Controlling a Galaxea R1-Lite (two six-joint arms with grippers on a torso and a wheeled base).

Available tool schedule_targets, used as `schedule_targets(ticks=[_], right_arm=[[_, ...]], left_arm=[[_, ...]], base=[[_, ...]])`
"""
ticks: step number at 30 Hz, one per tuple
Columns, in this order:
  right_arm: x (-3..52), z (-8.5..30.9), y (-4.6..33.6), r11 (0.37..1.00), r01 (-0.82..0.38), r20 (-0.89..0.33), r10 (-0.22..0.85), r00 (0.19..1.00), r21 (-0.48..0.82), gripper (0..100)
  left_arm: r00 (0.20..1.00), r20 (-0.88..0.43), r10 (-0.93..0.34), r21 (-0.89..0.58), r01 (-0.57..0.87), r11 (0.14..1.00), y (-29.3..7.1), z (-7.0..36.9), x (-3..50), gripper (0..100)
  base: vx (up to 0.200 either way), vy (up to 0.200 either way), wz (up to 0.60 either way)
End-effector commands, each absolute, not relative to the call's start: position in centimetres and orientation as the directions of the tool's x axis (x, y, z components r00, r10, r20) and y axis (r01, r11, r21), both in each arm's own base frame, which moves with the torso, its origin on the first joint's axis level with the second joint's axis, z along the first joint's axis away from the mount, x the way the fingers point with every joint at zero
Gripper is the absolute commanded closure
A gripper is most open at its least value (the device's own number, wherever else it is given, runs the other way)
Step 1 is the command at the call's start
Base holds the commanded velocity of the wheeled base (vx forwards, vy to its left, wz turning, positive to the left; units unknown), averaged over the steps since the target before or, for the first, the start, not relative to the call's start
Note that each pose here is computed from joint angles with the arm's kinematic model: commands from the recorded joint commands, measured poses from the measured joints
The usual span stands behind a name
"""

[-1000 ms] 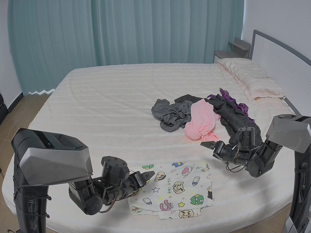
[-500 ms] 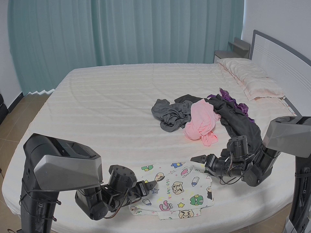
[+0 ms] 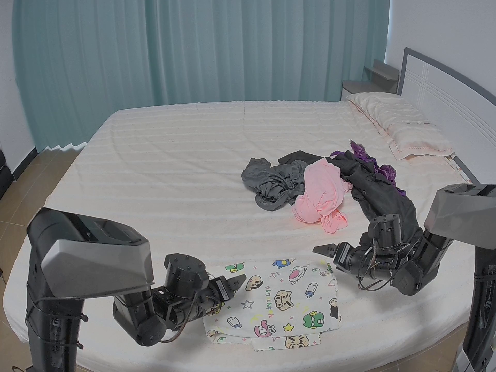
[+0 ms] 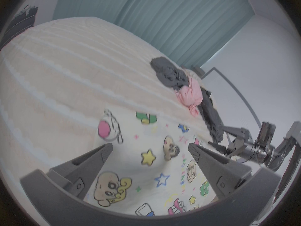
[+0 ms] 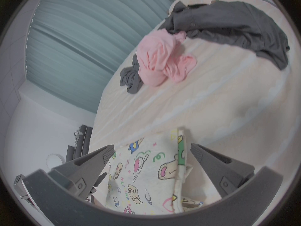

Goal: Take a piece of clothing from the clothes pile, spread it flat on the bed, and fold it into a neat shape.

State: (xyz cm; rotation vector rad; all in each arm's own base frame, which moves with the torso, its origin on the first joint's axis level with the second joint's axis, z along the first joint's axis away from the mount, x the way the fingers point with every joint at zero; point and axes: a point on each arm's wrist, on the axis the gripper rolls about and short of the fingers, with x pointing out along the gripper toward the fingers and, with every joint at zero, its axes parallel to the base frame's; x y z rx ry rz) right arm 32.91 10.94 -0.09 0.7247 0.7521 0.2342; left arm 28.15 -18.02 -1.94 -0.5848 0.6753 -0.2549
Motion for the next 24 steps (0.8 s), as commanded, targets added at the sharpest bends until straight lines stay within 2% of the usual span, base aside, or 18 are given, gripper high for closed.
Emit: schedule_targets(ticks=[1,6,9,10,11,17,20,24], right_arm=[[31.7,5.0,8.0,0.733,0.052,-0.419,0.328,0.847,0.678,0],[26.9,11.1,6.0,0.727,-0.034,-0.257,0.286,0.923,0.686,0],[23.4,13.1,5.2,0.75,-0.09,-0.2,0.287,0.937,0.656,0],[23.4,13.1,5.2,0.75,-0.09,-0.2,0.287,0.937,0.656,0],[20.6,13.9,4.7,0.775,-0.128,-0.164,0.287,0.944,0.619,0],[13.7,14.7,3.2,0.83,-0.221,-0.069,0.296,0.953,0.513,0],[12.3,14.3,2.8,0.839,-0.216,-0.072,0.288,0.955,0.499,0],[8.6,13.7,1.9,0.863,-0.165,-0.084,0.232,0.969,0.478,0]], left_arm=[[0.877,-0.317,-0.361,-0.615,0.1,0.783,-14.7,5.3,29.4,0],[0.953,-0.161,-0.255,-0.622,0.102,0.777,-10.2,12.4,28.2,0],[0.986,-0.116,-0.122,-0.623,0.023,0.782,-7.7,15.2,26.7,0],[0.986,-0.116,-0.122,-0.623,0.023,0.782,-7.7,15.2,26.7,0],[0.994,-0.1,-0.04,-0.623,-0.031,0.782,-6.0,16.5,25.1,0],[0.999,-0.037,0.026,-0.61,-0.044,0.791,-3.1,18.8,17.5,0],[0.998,-0.033,0.045,-0.59,-0.055,0.806,-2.6,19.1,15.3,0],[0.995,-0.019,0.103,-0.55,-0.096,0.829,-1.2,19.7,9.3,0]], base=[[0.0,0.0,0.0],[0.0,0.0,0.0],[0.0,0.0,0.0],[0.0,0.0,0.0],[0.0,0.0,0.0],[0.0,0.0,0.0],[0.0,0.0,0.0],[0.0,0.0,0.0]])
